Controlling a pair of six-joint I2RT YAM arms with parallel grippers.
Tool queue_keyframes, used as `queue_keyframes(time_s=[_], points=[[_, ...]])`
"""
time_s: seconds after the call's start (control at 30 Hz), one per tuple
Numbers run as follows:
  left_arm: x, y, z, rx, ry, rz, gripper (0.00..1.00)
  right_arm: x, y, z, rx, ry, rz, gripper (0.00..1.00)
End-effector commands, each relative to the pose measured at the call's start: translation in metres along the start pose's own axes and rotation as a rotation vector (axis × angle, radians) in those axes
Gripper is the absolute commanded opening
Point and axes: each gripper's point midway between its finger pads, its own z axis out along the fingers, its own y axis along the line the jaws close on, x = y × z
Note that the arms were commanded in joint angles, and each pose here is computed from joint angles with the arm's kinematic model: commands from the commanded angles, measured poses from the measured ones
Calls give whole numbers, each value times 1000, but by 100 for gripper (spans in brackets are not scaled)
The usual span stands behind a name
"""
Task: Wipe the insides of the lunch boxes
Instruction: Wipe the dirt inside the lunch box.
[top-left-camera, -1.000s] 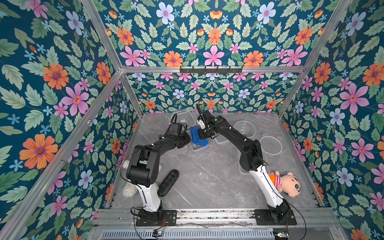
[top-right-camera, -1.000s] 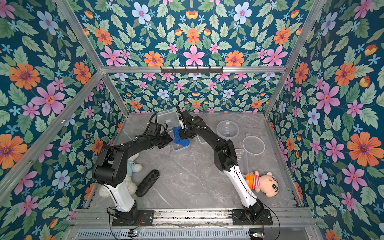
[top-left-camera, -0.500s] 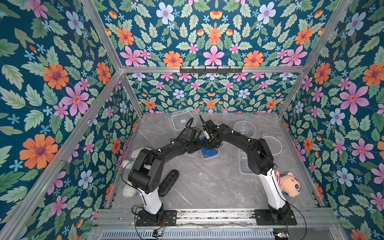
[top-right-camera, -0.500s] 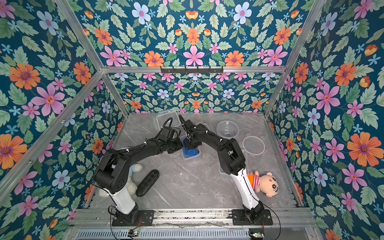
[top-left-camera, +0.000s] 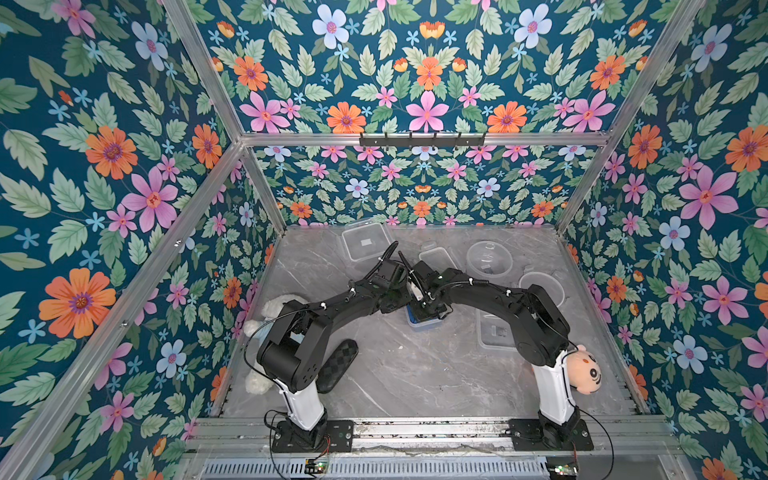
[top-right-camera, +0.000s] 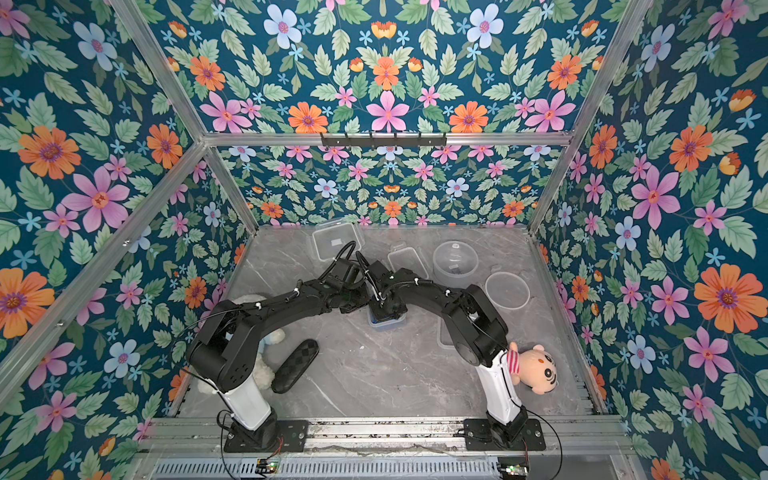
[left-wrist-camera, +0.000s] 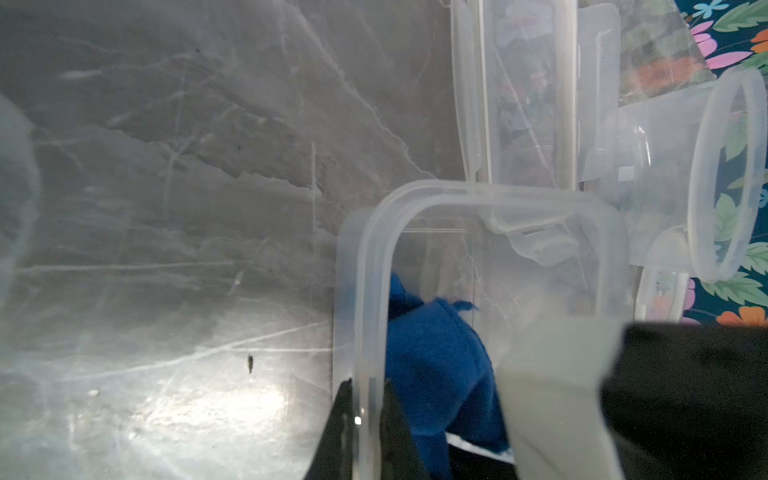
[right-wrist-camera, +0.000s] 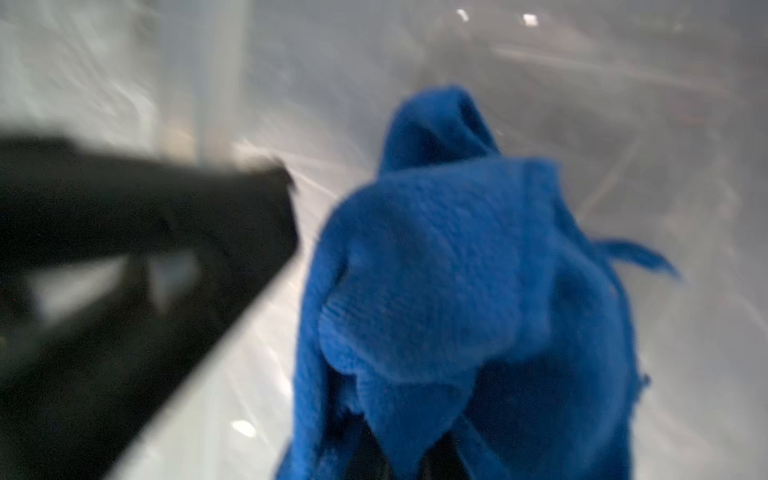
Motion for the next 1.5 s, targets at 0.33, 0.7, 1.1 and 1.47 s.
queue_keyframes(time_s=[0.33,0.7,1.1,1.47], points=[[12,3,-8,-21,-12,1,7,-58,-78,-10,221,-10,151,0],[20,-6,11,-15,21,36,7,-88,51,-1,-432,-43,44,0],[-3,-13,11,-18,-22,30,6,48,-26,6,-97,208,113,0],[-3,-12,-1,-17,-27,39,6,-67,22,-66,-489,-145,147,0]])
